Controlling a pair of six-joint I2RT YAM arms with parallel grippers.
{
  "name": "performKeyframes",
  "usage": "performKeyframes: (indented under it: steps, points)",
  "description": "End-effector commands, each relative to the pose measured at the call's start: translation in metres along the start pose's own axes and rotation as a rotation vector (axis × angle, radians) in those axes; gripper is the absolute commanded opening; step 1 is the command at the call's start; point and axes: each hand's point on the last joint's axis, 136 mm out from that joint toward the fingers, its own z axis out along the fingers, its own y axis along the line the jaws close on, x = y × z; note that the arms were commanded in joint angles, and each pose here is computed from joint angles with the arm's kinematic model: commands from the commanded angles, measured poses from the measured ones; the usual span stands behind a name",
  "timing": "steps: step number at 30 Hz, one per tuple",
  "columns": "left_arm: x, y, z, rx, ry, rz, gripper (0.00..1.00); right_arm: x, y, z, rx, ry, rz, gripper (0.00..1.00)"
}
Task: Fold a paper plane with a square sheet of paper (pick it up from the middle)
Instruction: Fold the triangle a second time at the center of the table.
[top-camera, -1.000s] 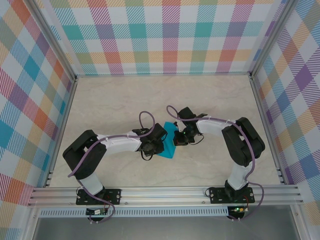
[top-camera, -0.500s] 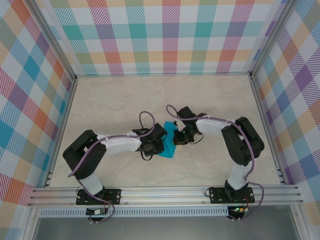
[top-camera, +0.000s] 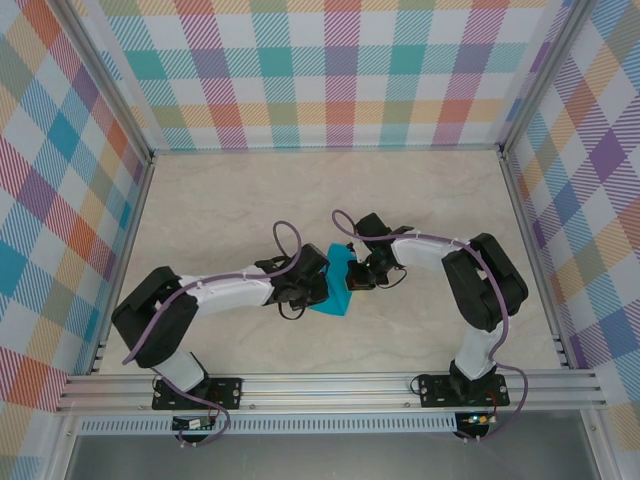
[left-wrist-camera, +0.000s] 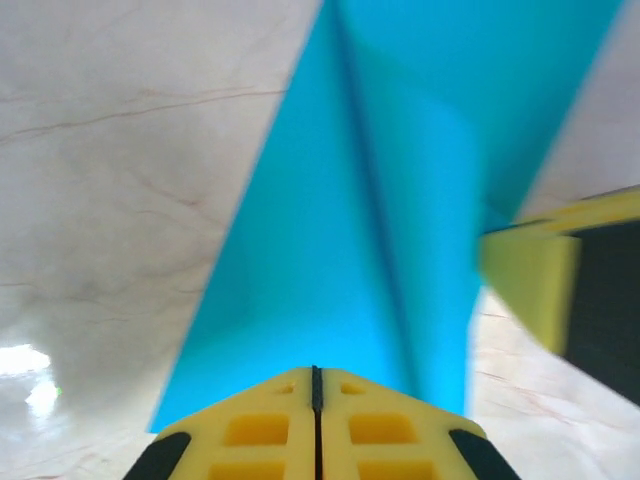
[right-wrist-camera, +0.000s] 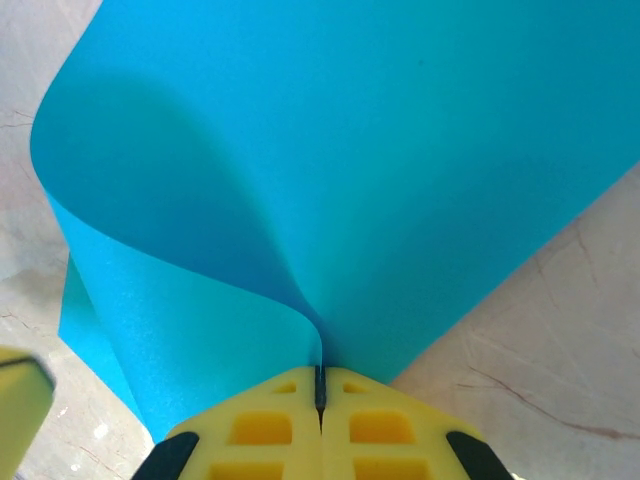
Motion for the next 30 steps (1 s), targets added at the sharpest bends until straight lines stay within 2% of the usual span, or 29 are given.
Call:
performKeyframes:
  steps: [1, 4, 12, 23, 30]
  points:
    - [-0.020, -0.028, -0.013, 0.240, -0.035, -0.091, 0.02, 0.008, -0.008, 0.009, 0.032, 0.034, -0.008, 0.04]
    - [-0.031, -0.039, -0.013, 0.365, -0.029, -0.144, 0.01, 0.008, -0.009, 0.010, 0.032, 0.035, -0.005, 0.04]
    - [-0.045, -0.064, 0.001, 0.458, -0.008, -0.145, 0.02, 0.008, -0.009, 0.010, 0.033, 0.037, -0.003, 0.04]
    - [-0.041, -0.047, 0.033, 0.371, 0.019, -0.158, 0.02, 0.010, -0.010, 0.010, 0.033, 0.039, 0.000, 0.04]
    - [-0.029, -0.017, 0.055, 0.259, 0.046, -0.161, 0.02, 0.006, -0.004, 0.008, 0.015, 0.029, 0.001, 0.06]
